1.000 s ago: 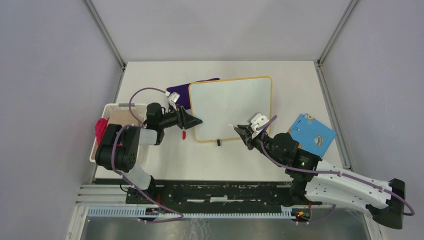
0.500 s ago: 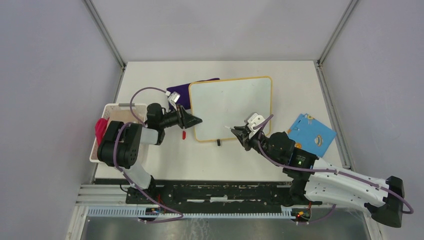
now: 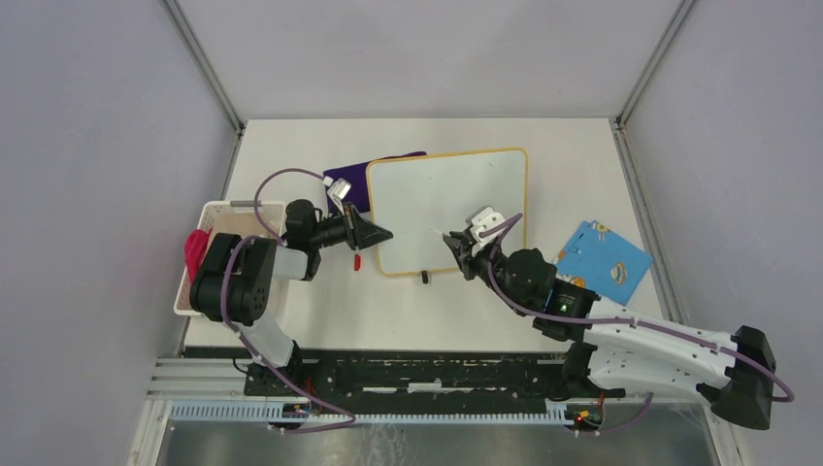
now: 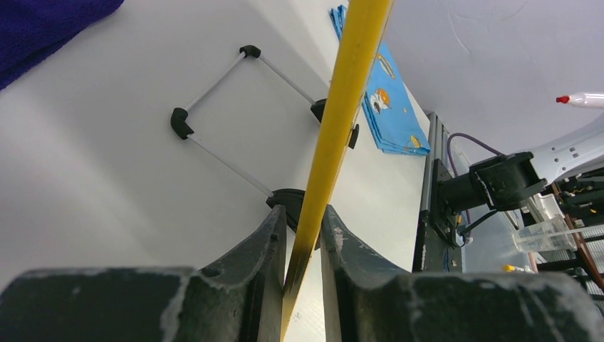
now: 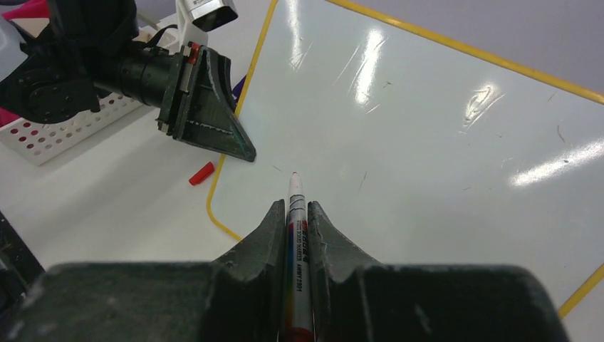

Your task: Write a sentence on the whiteboard

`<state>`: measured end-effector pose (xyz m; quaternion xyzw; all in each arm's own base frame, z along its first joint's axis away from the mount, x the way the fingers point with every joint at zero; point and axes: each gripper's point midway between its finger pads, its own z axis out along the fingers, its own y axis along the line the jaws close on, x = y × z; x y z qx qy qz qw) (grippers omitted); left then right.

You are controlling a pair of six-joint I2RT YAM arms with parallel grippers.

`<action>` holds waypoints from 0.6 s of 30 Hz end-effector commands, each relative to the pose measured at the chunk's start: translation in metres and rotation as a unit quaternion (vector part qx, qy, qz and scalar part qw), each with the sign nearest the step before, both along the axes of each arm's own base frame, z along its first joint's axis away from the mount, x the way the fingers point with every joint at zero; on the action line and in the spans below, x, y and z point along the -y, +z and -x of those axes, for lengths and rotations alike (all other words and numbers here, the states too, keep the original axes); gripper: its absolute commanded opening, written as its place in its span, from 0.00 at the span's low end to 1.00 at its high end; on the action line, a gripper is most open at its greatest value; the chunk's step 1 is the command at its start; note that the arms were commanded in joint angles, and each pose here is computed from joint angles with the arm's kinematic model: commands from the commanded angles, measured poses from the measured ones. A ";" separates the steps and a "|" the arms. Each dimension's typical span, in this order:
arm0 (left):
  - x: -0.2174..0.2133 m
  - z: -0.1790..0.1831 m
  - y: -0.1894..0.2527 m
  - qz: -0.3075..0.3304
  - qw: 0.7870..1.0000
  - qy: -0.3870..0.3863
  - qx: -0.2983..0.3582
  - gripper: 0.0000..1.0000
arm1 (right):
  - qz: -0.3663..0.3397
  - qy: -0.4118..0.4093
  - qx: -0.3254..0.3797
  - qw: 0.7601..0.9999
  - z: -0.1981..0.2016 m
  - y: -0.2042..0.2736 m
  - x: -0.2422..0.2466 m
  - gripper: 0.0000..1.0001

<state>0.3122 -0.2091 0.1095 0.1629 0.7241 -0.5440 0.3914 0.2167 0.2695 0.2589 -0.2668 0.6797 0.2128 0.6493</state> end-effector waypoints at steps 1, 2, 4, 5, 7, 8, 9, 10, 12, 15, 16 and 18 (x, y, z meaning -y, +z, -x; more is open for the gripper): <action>-0.001 -0.011 -0.004 -0.019 1.000 0.010 0.015 0.21 | -0.053 -0.051 0.036 0.997 -0.020 0.044 -0.006 0.00; -0.001 -0.012 -0.004 -0.023 1.000 0.011 0.017 0.20 | -0.054 -0.052 0.037 0.997 -0.022 0.045 -0.009 0.00; -0.002 -0.012 -0.005 -0.027 0.999 0.012 0.019 0.17 | -0.054 -0.058 0.037 0.996 -0.028 0.044 -0.017 0.00; -0.002 -0.012 -0.005 -0.028 0.999 0.012 0.019 0.16 | -0.053 -0.061 0.037 0.996 -0.031 0.044 -0.021 0.00; -0.002 -0.012 -0.007 -0.030 0.999 0.013 0.017 0.14 | -0.049 -0.065 0.035 0.996 -0.037 0.042 -0.030 0.00; -0.002 -0.013 -0.006 -0.031 0.999 0.013 0.019 0.13 | -0.047 -0.066 0.035 0.996 -0.040 0.041 -0.035 0.00; -0.003 -0.013 -0.006 -0.031 0.999 0.013 0.019 0.11 | -0.045 -0.066 0.034 0.996 -0.042 0.040 -0.039 0.00; -0.003 -0.013 -0.006 -0.032 0.999 0.014 0.019 0.10 | -0.046 -0.068 0.034 0.996 -0.045 0.041 -0.043 0.00; -0.003 -0.014 -0.007 -0.033 0.999 0.014 0.019 0.07 | -0.037 -0.070 0.043 0.996 -0.049 0.041 -0.049 0.00; -0.004 -0.014 -0.009 -0.038 0.999 0.015 0.018 0.02 | -0.042 -0.068 0.048 0.996 -0.054 0.043 -0.060 0.00; -0.004 -0.014 -0.010 -0.040 0.999 0.015 0.017 0.02 | -0.045 -0.066 0.049 0.996 -0.056 0.044 -0.064 0.00; -0.004 -0.013 -0.010 -0.041 0.999 0.015 0.017 0.02 | -0.045 -0.070 0.048 0.995 -0.060 0.043 -0.070 0.00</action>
